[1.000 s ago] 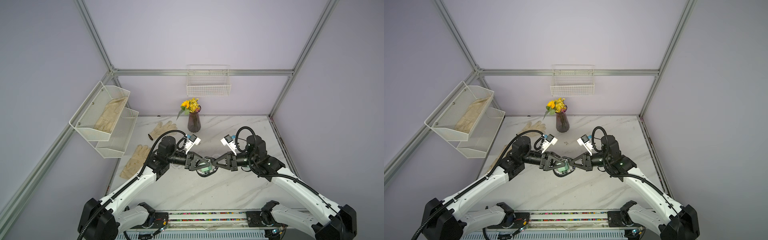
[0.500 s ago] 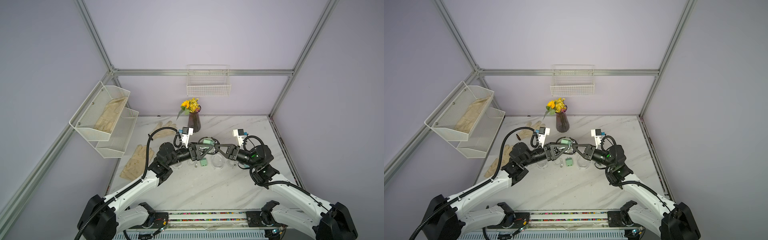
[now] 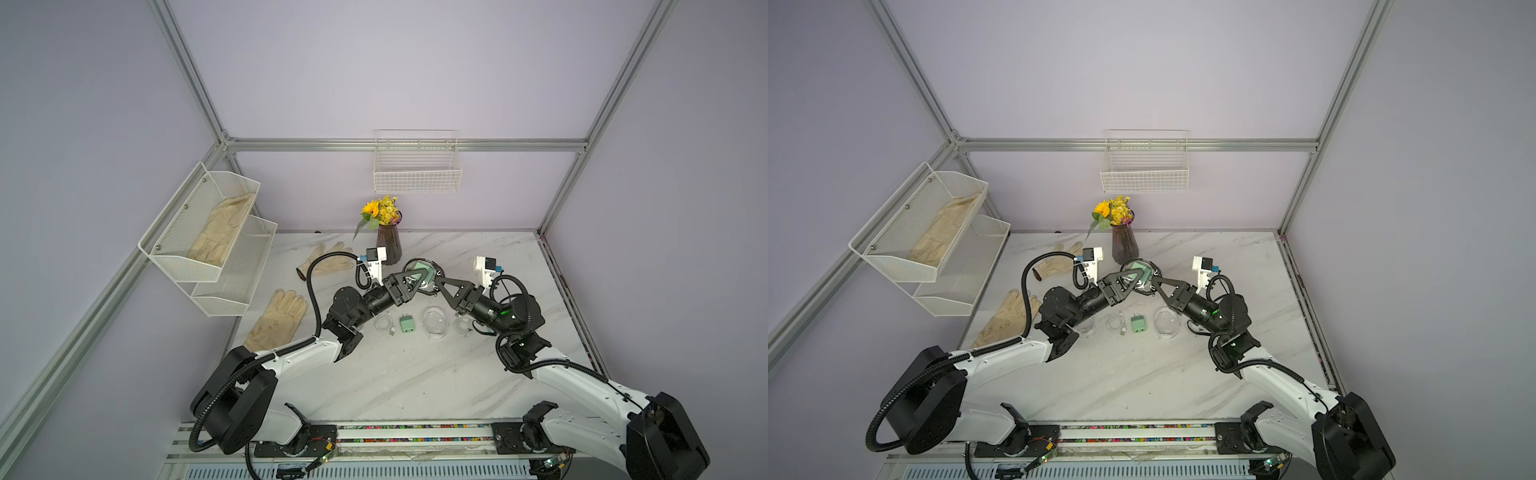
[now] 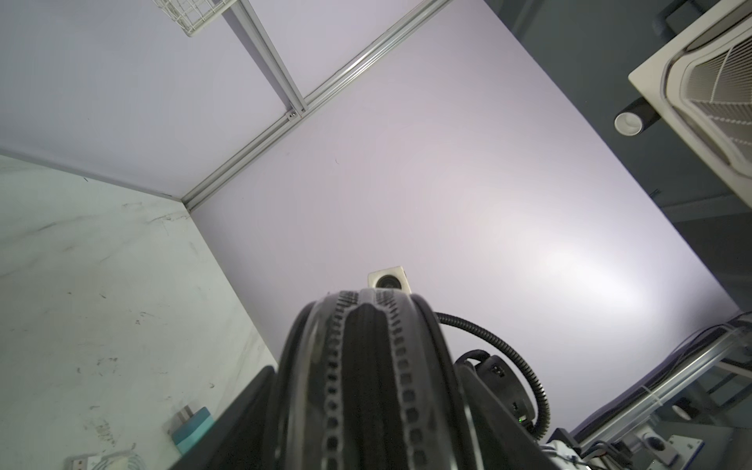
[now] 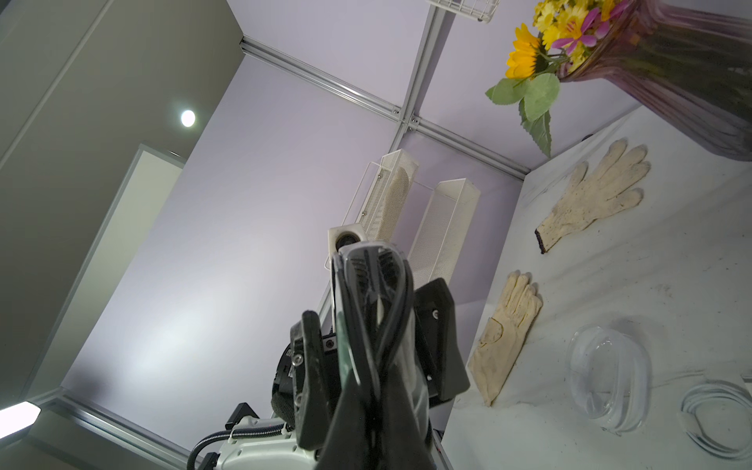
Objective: Pack away charging kits
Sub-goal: Adjust the storage bag.
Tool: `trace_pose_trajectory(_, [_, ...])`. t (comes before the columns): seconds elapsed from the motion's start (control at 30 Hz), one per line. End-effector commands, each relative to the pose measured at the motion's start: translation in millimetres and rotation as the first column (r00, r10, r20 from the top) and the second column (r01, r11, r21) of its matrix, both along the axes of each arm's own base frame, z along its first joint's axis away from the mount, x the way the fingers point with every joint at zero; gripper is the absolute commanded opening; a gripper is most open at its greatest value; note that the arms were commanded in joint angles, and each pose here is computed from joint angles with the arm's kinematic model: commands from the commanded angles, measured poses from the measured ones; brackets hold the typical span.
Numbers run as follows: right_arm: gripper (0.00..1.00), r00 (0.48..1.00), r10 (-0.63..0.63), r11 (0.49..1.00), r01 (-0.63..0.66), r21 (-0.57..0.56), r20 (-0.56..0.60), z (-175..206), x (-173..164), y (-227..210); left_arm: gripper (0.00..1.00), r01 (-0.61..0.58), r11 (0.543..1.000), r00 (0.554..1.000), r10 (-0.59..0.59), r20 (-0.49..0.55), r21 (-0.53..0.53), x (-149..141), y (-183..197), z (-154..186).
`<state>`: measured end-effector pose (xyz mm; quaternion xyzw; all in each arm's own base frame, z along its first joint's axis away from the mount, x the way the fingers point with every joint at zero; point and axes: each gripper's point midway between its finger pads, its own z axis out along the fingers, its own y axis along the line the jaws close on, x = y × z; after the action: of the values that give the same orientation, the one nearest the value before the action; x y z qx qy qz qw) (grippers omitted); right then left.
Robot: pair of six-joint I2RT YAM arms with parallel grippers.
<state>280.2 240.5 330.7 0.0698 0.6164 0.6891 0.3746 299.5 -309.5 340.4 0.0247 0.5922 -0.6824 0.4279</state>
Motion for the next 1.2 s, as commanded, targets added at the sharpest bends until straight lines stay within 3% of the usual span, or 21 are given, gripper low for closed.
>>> trace_pose_trajectory(0.0, [0.0,0.999,-0.008,0.999,0.007,0.047,0.034,17,-1,-2,0.61,0.005,0.999,0.999,-0.003,0.033,-0.053,1,-1,11])
trace_pose_trajectory(0.27, [0.0,0.999,0.044,0.999,-0.044,-0.022,0.017,1,0,12,0.46,0.088,0.994,0.996,-0.087,0.012,-0.068,2,-15,10])
trace_pose_trajectory(0.4, [0.0,0.998,0.061,0.996,-0.06,-0.061,0.004,-7,-2,15,0.4,0.058,0.994,0.998,-0.058,0.008,-0.097,5,-9,11])
trace_pose_trajectory(0.47, [0.0,0.998,0.066,0.994,-0.065,-0.09,0.007,-10,-6,15,0.32,0.042,0.994,0.999,-0.042,0.0,-0.098,8,-7,11])
trace_pose_trajectory(0.63, [0.35,0.999,0.027,0.97,-0.017,-0.244,0.04,-7,-16,4,0.25,0.026,0.996,0.999,-0.028,-0.023,-0.083,12,0,14])
trace_pose_trajectory(0.77, [0.44,0.995,0.001,0.908,0.042,-0.417,0.104,1,-21,-6,0.21,0.015,0.998,0.996,-0.021,-0.082,-0.068,18,10,15])
trace_pose_trajectory(0.9, [0.44,0.988,0.037,0.848,0.049,-0.527,0.151,2,-27,-6,0.22,0.031,0.998,0.99,-0.037,-0.136,-0.051,17,21,23])
trace_pose_trajectory(1.03, [0.44,0.973,0.065,0.764,0.094,-0.639,0.22,1,-34,7,0.27,0.037,0.999,0.97,-0.039,-0.241,-0.014,18,29,19])
trace_pose_trajectory(1.17, [0.43,0.956,0.12,0.661,0.124,-0.74,0.268,-8,-42,32,0.27,0.045,0.999,0.964,-0.041,-0.261,0.009,11,35,27])
